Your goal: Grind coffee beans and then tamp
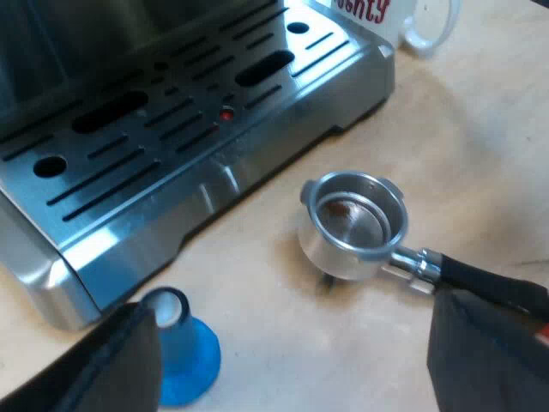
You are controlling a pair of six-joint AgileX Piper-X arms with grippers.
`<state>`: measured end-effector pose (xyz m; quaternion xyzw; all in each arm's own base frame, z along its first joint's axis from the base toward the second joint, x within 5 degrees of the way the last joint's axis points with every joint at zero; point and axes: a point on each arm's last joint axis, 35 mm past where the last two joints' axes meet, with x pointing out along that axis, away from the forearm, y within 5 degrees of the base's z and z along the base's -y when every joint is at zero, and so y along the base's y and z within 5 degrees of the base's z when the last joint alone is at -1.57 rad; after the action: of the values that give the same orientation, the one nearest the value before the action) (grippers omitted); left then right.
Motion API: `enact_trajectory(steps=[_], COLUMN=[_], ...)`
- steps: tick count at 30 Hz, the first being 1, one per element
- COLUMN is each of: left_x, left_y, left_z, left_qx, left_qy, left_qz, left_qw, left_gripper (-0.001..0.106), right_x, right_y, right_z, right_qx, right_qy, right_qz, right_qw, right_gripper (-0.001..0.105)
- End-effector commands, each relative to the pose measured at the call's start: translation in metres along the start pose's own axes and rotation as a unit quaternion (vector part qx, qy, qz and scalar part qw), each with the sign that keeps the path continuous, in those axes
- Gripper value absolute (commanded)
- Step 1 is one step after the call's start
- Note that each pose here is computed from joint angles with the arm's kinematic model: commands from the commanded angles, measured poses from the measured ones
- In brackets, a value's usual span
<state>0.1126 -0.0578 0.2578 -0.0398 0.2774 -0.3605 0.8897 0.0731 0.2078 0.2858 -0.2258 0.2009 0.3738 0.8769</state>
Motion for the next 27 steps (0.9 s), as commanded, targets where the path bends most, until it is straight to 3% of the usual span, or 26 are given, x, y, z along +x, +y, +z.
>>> enact_trajectory(steps=[1, 9, 16, 21, 27], left_x=[0.006, 0.03, 0.048, 0.06, 0.074], left_y=[0.003, 0.013, 0.023, 0.031, 0.038], left_z=[0.005, 0.003, -0.007, -0.01, -0.012], left_qx=[0.006, -0.005, -0.003, 0.003, -0.001], left_qy=[-0.012, 0.012, 0.008, -0.008, 0.001], left_qz=[0.005, 0.007, 0.006, 0.043, 0.044], left_qw=[0.9999, 0.9999, 0.9999, 0.999, 0.999], left_gripper=[0.066, 0.066, 0.066, 0.066, 0.066], right_x=[-0.002, -0.002, -0.002, -0.002, -0.002], right_y=[-0.002, -0.002, -0.002, -0.002, -0.002], right_z=[0.004, 0.004, 0.004, 0.004, 0.004], right_qx=[-0.002, -0.002, -0.002, -0.002, -0.002], right_qy=[-0.011, -0.011, -0.011, -0.011, -0.011], right_qz=[-0.003, -0.003, -0.003, -0.003, -0.003], right_qw=[0.9999, 0.9999, 0.9999, 0.9999, 0.9999], right_gripper=[0.066, 0.066, 0.066, 0.066, 0.066])
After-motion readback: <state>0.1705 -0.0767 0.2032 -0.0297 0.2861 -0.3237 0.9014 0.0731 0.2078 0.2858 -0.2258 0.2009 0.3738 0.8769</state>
